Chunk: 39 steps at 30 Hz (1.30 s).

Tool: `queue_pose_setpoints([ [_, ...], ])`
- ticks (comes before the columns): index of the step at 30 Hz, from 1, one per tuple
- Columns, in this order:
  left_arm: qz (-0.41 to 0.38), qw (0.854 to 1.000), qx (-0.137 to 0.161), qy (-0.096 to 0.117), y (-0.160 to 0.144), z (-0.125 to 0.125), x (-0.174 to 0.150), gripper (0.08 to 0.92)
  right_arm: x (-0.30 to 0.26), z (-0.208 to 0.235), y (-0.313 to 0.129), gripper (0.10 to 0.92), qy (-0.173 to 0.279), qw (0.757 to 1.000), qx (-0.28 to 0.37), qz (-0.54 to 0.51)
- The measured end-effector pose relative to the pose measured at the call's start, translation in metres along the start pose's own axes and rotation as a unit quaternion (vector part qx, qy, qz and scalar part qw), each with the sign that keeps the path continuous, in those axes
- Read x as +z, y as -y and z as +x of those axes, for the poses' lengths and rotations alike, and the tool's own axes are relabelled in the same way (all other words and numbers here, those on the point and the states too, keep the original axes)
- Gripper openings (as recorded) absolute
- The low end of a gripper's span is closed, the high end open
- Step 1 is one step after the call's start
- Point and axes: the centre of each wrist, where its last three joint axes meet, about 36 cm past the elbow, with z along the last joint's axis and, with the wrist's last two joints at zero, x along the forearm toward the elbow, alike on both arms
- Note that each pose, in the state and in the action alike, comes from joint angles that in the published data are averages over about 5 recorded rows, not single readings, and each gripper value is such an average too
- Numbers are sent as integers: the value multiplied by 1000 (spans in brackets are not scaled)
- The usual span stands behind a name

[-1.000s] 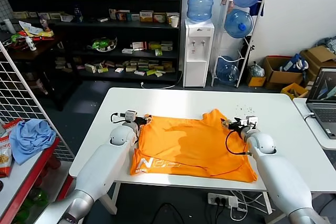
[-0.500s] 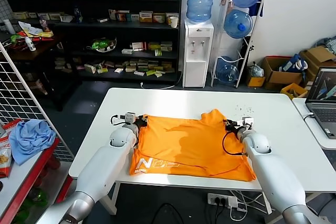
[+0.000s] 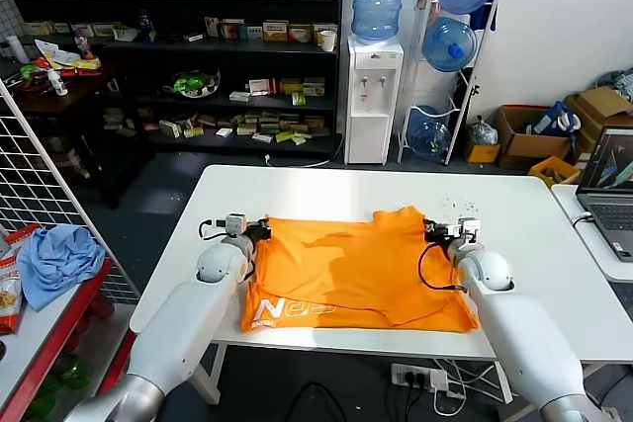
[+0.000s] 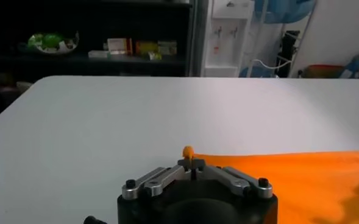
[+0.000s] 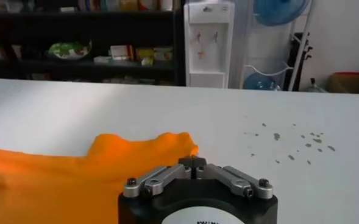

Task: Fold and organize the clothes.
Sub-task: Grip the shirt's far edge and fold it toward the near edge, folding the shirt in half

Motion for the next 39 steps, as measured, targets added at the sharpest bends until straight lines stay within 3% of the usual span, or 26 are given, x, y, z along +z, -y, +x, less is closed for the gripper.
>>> queue_pose_setpoints([
  [11, 2, 1000, 4, 22, -17, 67, 17, 92, 14, 73, -8, 125, 11, 999, 3, 42],
  [20, -15, 1000, 12, 21, -15, 135, 54, 92, 42, 138, -29, 125, -7, 997, -3, 81],
  [29, -18, 999, 27, 15, 7, 189, 88, 99, 78, 177, -46, 126, -45, 994, -4, 102],
  [32, -15, 999, 31, 20, 12, 198, 96, 152, 86, 183, -48, 164, -52, 993, 2, 105],
  [39, 2, 998, 38, 54, 21, 206, 103, 357, 88, 191, -48, 363, -50, 993, 16, 110],
])
